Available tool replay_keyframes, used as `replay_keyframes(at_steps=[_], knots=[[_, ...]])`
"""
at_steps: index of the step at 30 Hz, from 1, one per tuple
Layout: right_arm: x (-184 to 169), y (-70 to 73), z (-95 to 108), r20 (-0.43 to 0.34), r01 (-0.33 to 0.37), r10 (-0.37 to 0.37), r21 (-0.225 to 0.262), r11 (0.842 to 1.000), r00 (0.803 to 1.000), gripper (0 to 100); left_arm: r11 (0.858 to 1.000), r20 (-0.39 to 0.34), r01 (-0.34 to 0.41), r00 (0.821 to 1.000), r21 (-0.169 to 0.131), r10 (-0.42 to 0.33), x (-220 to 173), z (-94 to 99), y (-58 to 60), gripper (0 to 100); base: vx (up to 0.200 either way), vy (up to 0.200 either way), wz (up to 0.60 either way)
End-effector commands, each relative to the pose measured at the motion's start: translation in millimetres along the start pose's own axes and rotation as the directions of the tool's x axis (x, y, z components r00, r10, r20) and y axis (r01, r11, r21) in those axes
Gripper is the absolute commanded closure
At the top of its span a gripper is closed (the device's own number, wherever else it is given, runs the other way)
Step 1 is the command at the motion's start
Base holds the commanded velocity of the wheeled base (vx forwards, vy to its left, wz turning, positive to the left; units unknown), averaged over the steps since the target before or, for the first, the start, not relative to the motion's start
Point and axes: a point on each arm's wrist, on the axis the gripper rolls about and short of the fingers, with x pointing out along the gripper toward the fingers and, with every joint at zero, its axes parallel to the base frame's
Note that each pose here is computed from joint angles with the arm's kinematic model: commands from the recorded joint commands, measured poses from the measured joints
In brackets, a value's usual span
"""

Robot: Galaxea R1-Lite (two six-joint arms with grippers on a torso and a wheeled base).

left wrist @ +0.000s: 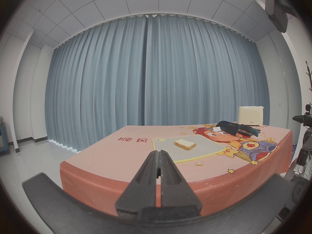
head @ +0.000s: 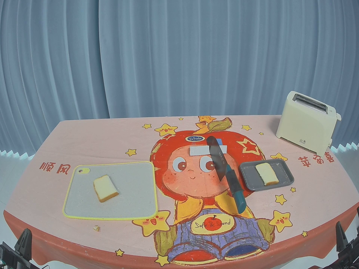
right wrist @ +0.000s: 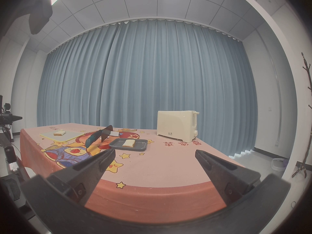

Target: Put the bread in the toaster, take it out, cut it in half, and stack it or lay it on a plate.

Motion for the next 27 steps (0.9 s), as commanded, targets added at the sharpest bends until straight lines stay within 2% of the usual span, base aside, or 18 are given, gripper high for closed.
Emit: replay_keyframes(at_steps=[1,16,21,27], knots=[[-0.3,0.2,-4.7,0.006,-0.006,0.006,0.004,1.0,1.0,0,1.0,-0.001,-0.002,1.0,0.0,0.002,0.1,-5.3,0.0,100,0.0,0.0,0.0],[-0.3,0.3,-4.7,0.006,-0.01,0.01,0.005,1.0,1.0,0,1.0,-0.001,-0.002,1.0,0.001,0.002,0.1,-5.3,0.0,100,0.0,0.0,0.0],[-0.3,0.4,-4.7,0.006,-0.012,0.012,-0.01,1.0,1.0,0,1.0,-0.001,-0.002,1.0,0.003,0.002,0.1,-5.3,0.0,100,0.0,0.0,0.0],[-0.3,0.3,-4.7,0.006,-0.007,0.007,0.002,1.0,1.0,0,1.0,-0.001,-0.002,1.0,0.003,0.002,0.1,-5.3,0.0,100,0.0,0.0,0.0]])
